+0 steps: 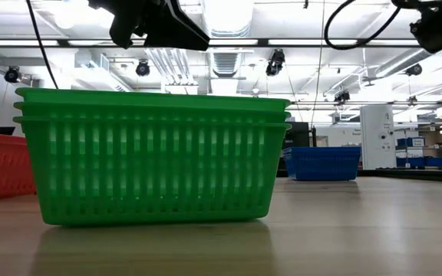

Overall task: Stack baskets by color
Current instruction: Stack the right red bin on top of the stacked red bins

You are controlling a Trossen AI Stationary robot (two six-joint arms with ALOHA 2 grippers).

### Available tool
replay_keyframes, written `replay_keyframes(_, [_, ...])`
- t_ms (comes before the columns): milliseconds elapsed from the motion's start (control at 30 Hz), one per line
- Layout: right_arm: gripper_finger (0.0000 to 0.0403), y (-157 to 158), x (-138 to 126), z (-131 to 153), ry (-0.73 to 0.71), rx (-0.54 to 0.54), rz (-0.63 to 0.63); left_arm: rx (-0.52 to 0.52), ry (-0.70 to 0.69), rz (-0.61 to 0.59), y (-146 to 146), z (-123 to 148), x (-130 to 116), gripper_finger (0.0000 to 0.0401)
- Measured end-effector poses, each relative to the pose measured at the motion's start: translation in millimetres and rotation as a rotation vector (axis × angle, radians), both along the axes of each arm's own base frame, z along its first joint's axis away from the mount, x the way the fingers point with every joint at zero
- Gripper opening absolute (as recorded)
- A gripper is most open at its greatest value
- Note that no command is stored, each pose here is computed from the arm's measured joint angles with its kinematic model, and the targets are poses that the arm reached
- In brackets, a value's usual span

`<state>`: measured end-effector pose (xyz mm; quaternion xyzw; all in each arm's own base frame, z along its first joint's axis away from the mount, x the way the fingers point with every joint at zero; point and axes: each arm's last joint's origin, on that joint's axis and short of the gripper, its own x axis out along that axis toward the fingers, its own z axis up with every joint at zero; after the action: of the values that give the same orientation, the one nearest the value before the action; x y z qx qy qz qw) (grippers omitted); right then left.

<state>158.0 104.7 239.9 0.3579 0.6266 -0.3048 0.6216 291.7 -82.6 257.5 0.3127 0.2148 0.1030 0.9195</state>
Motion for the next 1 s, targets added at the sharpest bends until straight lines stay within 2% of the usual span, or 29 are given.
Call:
replay_keyframes(167, [0.0209, 7.5, 13.2, -14.1, -0.064, -0.017, 0.0, -0.002, -0.006, 0.005, 1.4, 0.5, 0.6, 0.0115])
replay_keyframes(300, [0.021, 10.8, 18.7, -37.6, 0.03, -0.082, -0.004, -0.007, -0.022, 0.011, 2.9, 1.9, 1.7, 0.0115])
replay_keyframes(600, [0.0189, 20.1, 32.6, -77.5, 0.154, -0.151, 0.115, -0.016, -0.11, 0.017, 6.1, 10.6, 5.8, 0.0115])
replay_keyframes(767, [0.0147, 21.7, 36.6, -94.1, 0.207, -0.211, 0.161, -0.037, -0.192, 0.015, 5.3, 18.4, 7.6, 0.0115])
replay_keyframes(1000, [0.0037, 21.1, 40.1, -105.0, 0.21, -0.301, 0.233, -0.077, -0.291, 0.017, 4.5, 28.4, 9.3, 0.0115])
